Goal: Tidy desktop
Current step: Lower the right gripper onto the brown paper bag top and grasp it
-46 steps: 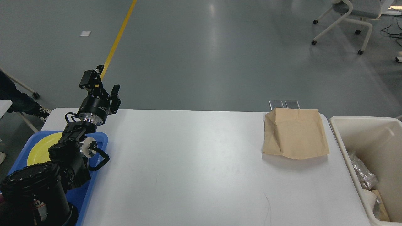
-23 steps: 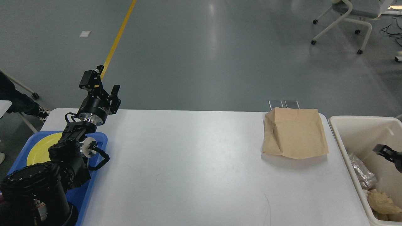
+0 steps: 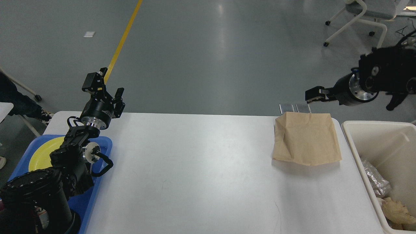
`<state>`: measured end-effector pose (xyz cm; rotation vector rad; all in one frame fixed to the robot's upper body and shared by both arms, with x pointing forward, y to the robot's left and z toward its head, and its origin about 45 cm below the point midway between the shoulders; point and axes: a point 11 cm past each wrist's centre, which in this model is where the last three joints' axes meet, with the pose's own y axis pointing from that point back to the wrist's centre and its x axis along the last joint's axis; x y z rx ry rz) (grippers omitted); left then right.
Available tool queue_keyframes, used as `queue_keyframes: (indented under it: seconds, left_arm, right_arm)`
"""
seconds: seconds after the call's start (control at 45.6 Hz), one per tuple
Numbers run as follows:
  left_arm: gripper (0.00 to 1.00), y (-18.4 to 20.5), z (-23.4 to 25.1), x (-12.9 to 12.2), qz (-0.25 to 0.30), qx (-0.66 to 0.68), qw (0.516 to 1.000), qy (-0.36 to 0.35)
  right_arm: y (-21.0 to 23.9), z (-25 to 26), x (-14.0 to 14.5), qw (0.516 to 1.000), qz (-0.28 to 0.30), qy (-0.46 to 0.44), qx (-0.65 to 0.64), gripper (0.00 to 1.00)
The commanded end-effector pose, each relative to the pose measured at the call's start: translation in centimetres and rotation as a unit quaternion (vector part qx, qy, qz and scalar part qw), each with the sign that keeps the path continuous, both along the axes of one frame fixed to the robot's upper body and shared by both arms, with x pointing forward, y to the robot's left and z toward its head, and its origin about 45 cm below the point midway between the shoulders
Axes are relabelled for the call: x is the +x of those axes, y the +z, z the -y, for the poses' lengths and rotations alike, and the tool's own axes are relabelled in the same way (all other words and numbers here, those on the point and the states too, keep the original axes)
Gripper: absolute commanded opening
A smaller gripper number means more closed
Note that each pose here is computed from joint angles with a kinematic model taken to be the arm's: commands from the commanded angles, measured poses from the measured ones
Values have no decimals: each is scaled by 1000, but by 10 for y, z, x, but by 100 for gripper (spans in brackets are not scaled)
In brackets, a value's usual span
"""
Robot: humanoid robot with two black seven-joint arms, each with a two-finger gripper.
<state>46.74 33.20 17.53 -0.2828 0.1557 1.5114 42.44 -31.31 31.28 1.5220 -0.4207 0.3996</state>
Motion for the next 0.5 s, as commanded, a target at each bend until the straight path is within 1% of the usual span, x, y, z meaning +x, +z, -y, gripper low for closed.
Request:
queue_keyframes:
  seconds: [0.0,0.044,0.131,0.263,0.329,0.416,0.482]
  left_arm:
    - [96,0,0,0,0,0,1000,0]
    - [96,0,0,0,0,0,1000,0]
    - [96,0,0,0,0,0,1000,0]
    - [96,0,0,0,0,0,1000,0]
    - [96,0,0,0,0,0,1000,0]
    - [96,0,0,0,0,0,1000,0]
    - [96,0,0,0,0,0,1000,0]
  right_arm:
    - [19,-31,-6,999,-19,37,-3,100]
    - [9,-33,-7,999,-26,41,-8,100]
    - [-34,-22,-11,998,-44,32,-19,100]
    - [-108,-27,-18,998,-40,44,-35,100]
    - [-139,-33,-18,997,-23,53,-41,100]
    - [-164,-38,-15,997,-14,58,-49,100]
    - [-173,-39,-15,997,-12,60,-51,100]
